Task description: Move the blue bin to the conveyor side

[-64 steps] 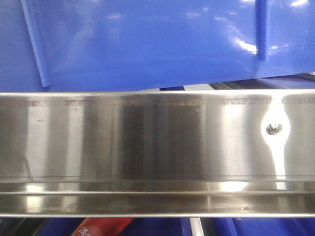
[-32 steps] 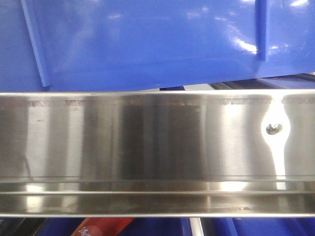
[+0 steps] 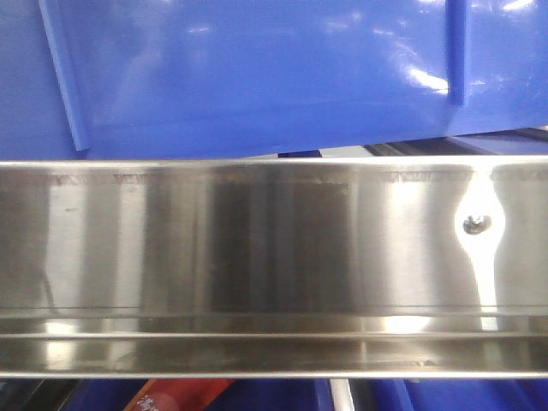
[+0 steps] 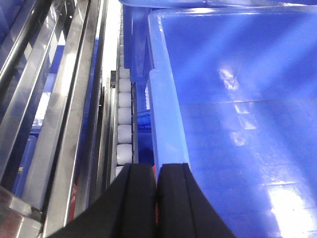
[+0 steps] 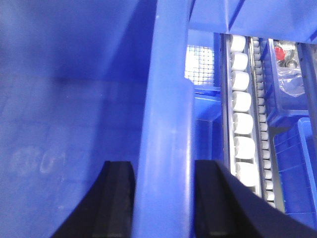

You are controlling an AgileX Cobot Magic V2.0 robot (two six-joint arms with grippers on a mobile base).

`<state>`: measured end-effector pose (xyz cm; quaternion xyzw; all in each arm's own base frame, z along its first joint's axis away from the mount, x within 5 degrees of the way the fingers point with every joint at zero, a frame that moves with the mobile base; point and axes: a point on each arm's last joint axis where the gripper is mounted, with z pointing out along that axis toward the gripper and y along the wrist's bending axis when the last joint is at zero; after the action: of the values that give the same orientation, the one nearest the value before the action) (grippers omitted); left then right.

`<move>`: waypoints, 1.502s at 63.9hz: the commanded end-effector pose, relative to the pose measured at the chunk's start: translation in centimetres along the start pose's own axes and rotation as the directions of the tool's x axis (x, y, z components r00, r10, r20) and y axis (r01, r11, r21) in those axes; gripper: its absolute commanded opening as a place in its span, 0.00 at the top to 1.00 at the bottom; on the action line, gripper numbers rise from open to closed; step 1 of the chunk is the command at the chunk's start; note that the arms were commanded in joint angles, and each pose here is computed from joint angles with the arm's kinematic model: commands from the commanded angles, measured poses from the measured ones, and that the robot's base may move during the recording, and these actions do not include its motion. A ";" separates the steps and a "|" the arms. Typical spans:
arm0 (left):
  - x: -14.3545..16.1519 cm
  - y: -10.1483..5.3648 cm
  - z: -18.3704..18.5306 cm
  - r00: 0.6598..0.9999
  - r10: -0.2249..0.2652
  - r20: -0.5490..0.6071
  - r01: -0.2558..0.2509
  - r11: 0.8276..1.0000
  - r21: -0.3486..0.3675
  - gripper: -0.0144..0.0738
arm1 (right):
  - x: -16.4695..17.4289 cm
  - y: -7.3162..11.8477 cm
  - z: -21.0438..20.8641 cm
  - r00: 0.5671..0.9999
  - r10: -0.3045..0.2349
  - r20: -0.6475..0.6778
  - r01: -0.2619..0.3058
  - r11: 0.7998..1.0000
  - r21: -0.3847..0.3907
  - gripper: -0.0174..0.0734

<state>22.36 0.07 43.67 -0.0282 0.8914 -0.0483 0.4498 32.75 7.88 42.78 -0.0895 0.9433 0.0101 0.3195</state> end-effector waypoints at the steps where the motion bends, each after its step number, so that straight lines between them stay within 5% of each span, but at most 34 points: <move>1: 0.0 -0.1 0.0 1.000 -0.009 0.007 0.009 1.000 0.014 0.83 | 0.0 -0.3 -0.4 1.000 -0.014 0.017 0.013 1.000 0.020 0.90; 22: -1.1 -1.1 1.9 0.997 -0.079 0.022 0.076 0.991 0.111 0.81 | 0.0 -0.3 -0.4 1.000 -0.014 0.017 0.013 1.000 0.020 0.90; 35: -2.3 -2.4 2.8 1.000 0.008 0.027 -0.011 0.994 0.106 0.52 | 0.0 -0.3 -0.4 1.000 -0.013 0.017 0.013 1.000 0.018 0.90; 41: -3.0 -2.8 3.5 0.999 -0.038 0.019 0.036 0.995 0.095 0.43 | 0.0 -0.3 -0.4 1.000 -0.013 0.017 0.013 1.000 0.018 0.90; 60: -3.4 -2.3 7.7 0.988 -0.089 -0.129 0.087 0.996 -0.020 0.44 | 0.0 -0.3 -0.4 1.000 -0.013 0.017 0.013 1.000 0.018 0.90; 96: -2.2 -2.6 11.1 0.963 -0.090 -0.254 0.086 0.996 -0.027 0.44 | 0.0 0.0 0.8 1.000 -0.008 -0.011 0.008 1.000 -0.001 0.90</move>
<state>32.29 -2.69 39.28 -0.0643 0.9398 -0.0598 0.3302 33.11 7.98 42.61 -0.0899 0.9415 0.0110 0.3245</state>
